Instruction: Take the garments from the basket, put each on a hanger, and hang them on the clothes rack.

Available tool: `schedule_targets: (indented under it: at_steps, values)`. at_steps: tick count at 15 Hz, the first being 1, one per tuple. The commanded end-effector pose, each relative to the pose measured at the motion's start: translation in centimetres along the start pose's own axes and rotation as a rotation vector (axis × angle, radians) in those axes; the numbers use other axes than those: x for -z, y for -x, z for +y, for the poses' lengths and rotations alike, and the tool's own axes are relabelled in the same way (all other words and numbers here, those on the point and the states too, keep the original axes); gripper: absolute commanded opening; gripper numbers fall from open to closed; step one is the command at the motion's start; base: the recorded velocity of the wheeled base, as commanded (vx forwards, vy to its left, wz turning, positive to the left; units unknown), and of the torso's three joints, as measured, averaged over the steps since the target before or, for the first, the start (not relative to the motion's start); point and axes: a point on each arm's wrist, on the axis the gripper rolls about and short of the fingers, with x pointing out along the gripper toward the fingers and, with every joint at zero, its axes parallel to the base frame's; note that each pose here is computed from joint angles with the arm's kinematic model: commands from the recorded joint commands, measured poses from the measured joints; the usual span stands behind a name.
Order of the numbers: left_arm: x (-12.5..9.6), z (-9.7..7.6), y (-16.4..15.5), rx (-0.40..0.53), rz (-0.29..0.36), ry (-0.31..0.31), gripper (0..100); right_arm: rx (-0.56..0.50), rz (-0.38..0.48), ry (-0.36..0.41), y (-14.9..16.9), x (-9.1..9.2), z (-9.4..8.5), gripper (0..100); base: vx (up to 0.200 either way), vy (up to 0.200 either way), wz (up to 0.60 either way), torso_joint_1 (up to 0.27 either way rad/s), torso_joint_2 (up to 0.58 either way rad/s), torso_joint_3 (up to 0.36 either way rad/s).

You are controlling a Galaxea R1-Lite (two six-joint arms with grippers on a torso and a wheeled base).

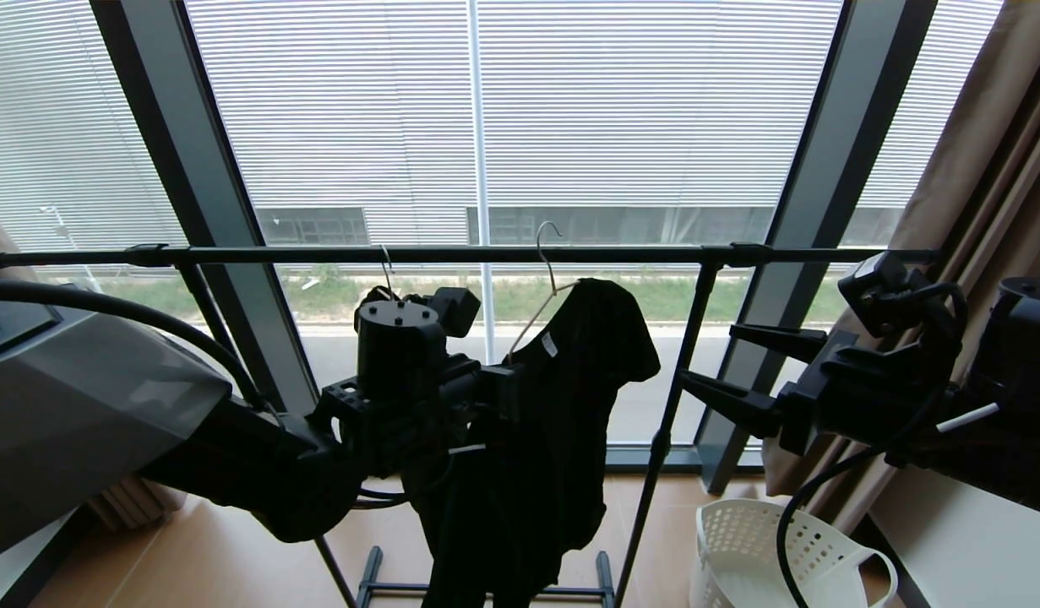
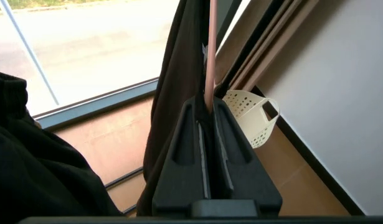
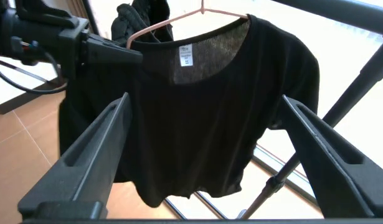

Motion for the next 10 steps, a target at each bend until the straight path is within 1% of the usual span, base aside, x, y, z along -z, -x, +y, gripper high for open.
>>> schedule_targets:
  at_steps: [1, 8, 10]
  values:
    - [0.4, 0.2, -0.9, -0.004, 0.008, 0.001, 0, -0.001, 0.002, -0.001, 0.0, 0.1, 0.0, 100, 0.0, 0.0, 0.0, 0.0, 0.0, 0.0]
    - [0.7, 1.0, -2.9, -0.018, 0.002, 0.005, 0, -0.001, 0.012, 0.0, -0.2, 0.3, 0.0, 100, 0.0, 0.0, 0.0, 0.0, 0.0, 0.0]
    - [1.2, 1.2, -3.3, -0.022, 0.014, 0.006, 0, 0.0, 0.014, 0.006, -0.1, 0.4, 0.0, 100, 0.0, 0.0, 0.0, 0.0, 0.0, 0.0]
